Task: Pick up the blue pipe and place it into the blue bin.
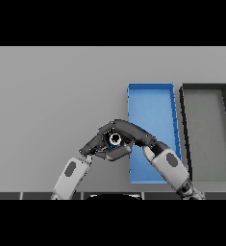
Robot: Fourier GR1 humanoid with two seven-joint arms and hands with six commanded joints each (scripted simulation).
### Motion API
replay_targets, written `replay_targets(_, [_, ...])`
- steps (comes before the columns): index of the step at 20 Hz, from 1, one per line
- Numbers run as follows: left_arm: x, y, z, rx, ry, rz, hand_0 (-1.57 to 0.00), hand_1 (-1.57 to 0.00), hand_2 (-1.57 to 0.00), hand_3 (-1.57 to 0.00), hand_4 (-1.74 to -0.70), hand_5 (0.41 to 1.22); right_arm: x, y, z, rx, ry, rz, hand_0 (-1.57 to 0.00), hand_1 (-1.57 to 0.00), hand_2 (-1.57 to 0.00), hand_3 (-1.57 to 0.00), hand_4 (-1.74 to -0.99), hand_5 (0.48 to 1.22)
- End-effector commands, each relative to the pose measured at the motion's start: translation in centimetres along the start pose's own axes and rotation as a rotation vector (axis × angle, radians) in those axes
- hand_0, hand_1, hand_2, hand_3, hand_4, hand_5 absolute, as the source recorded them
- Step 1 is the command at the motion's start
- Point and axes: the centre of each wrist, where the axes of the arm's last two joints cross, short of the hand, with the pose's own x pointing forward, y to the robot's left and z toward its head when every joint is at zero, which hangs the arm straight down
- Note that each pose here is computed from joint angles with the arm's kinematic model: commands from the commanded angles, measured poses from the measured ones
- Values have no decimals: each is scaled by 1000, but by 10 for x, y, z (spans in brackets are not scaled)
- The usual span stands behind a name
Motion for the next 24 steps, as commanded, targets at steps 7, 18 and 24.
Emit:
replay_targets(7, [7, 1, -2, -7, -53, 59, -1571, -1571, -1571, -1437, -1722, 1221, -1, 9, -1, -1, -68, -15, -1478, -1478, -1482, -1400, -1692, 1071])
replay_targets(18, [7, 11, 8, -38, -44, -73, -748, -687, -662, -596, -1282, 1221, 3, 15, -4, -50, -72, -35, -1563, -1563, -1563, -1556, -1737, 1208])
replay_targets(24, [6, 11, 3, -24, 78, -97, -195, -179, -173, -156, -996, 770, 4, 16, -5, -72, -68, -5, -1569, -1569, -1569, -1567, -1740, 1218])
